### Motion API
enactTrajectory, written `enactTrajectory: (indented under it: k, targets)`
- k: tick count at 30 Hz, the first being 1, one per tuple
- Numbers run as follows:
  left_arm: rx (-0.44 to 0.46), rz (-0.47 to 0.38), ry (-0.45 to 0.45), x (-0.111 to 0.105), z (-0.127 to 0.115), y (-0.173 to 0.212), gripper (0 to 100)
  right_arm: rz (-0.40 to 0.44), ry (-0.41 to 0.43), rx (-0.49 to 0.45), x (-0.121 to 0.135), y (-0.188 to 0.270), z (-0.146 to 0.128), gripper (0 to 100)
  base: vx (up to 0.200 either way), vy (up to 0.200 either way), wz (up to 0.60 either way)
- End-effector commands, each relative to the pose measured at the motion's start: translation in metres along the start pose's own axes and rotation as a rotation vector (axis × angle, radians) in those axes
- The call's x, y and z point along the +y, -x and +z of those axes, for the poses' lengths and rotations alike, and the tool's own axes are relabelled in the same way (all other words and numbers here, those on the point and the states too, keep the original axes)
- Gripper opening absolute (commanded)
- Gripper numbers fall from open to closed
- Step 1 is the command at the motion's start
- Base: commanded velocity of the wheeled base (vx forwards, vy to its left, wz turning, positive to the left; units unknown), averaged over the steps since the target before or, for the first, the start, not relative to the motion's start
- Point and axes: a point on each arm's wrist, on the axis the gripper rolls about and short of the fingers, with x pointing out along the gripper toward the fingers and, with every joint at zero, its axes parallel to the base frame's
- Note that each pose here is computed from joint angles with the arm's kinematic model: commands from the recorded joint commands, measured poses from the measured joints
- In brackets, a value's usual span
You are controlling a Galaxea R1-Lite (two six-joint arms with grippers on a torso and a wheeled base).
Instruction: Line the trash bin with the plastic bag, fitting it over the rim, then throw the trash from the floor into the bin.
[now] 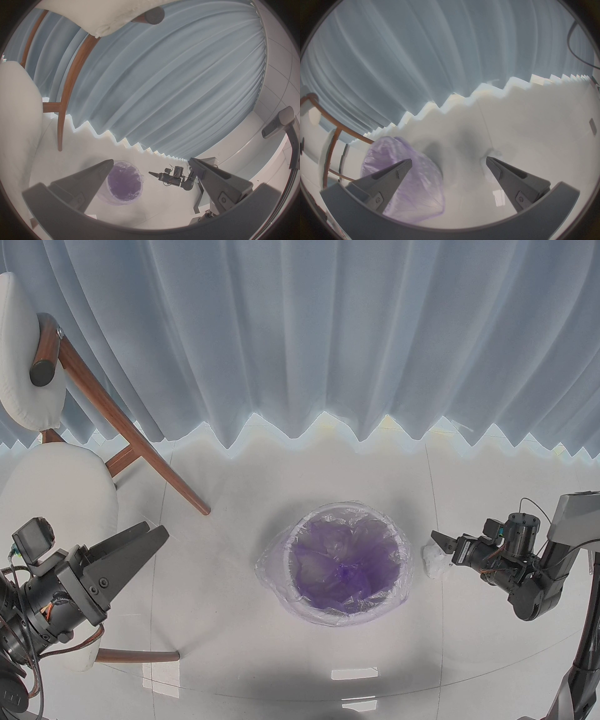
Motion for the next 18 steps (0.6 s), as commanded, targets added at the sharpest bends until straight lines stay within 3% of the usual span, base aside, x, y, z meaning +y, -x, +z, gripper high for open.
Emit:
enactTrajectory:
  k: [1, 5, 6, 9, 18]
  targets:
    - [-0.033, 0.04, -0.012, 0.003, 0.003, 0.01, 100, -0.091, -0.032, 0.001, -0.033, -0.002, 0.042, 100, 0.0, 0.0, 0.0]
    - [-0.034, 0.057, -0.011, 0.005, 0.002, 0.012, 100, -0.115, -0.058, 0.095, -0.043, -0.018, 0.054, 100, 0.0, 0.0, 0.0]
    - [-0.036, 0.064, -0.012, 0.006, 0.002, 0.013, 100, -0.148, -0.055, 0.183, -0.052, -0.031, 0.057, 100, 0.0, 0.0, 0.0]
    - [-0.04, 0.074, -0.012, 0.007, 0.003, 0.013, 100, -0.172, -0.028, 0.245, -0.065, -0.046, 0.055, 100, 0.0, 0.0, 0.0]
    - [-0.029, 0.169, 0.0, 0.015, 0.008, 0.016, 100, -0.233, 0.014, 0.36, -0.11, -0.097, 0.006, 100, 0.0, 0.0, 0.0]
